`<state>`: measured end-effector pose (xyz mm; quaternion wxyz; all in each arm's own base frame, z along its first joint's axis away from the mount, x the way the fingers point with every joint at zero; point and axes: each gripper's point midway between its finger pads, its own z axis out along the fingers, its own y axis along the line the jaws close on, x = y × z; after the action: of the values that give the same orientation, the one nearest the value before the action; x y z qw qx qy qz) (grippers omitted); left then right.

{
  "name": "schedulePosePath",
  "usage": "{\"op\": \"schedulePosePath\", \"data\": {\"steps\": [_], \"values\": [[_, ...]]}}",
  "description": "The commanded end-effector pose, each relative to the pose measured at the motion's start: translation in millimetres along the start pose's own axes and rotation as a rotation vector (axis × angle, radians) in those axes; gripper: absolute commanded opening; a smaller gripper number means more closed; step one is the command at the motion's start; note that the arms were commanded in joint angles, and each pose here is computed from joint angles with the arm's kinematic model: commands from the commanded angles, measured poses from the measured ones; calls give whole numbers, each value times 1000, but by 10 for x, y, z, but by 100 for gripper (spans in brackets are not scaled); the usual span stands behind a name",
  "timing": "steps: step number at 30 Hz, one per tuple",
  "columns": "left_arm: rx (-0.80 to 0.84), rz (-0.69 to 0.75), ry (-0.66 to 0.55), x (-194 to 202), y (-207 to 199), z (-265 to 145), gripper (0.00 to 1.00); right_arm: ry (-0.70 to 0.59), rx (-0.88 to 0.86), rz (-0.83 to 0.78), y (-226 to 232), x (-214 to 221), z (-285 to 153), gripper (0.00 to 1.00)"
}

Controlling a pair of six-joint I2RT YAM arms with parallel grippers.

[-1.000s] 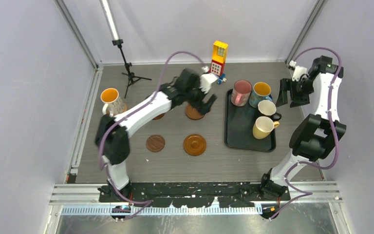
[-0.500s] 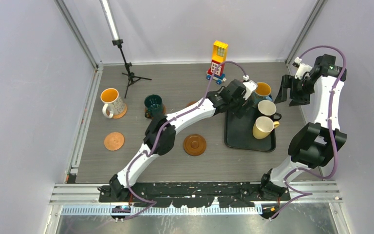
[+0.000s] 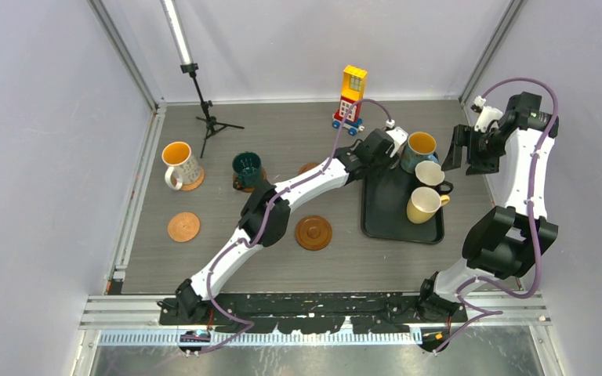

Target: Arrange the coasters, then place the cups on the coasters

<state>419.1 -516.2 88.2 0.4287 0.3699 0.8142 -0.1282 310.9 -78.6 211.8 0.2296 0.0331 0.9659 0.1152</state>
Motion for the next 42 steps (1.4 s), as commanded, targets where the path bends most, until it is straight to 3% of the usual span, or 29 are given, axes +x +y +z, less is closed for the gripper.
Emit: {"op": "schedulePosePath", "data": {"steps": [1,4,9,21,25,29,34,38,42], "values": [[-22,-10,-160,-539,42,-102,60,-42,21,-23,13,-21,-123,75],[-8,-8,-163,-560,1,-136,70,-47,18,-25,23,-33,-131,75],[-7,-15,-169,-589,-15,-167,72,-46,10,-17,33,-37,-118,75],[-74,12,-213,-680,160,-11,57,-42,13,-15,6,-39,-96,75],[-74,4,-192,-619,205,3,46,-47,5,-10,11,-74,-87,75],[-42,-23,-172,-601,160,-58,25,-45,0,-4,0,-90,-58,75],[24,-89,-195,-834,36,-413,0,-50,-18,5,29,-109,-57,75],[87,-128,-175,-861,-122,-684,0,-47,-24,7,31,-106,-43,75],[121,-139,-86,-605,-250,-847,0,-51,-28,5,35,-107,-51,75]]}}
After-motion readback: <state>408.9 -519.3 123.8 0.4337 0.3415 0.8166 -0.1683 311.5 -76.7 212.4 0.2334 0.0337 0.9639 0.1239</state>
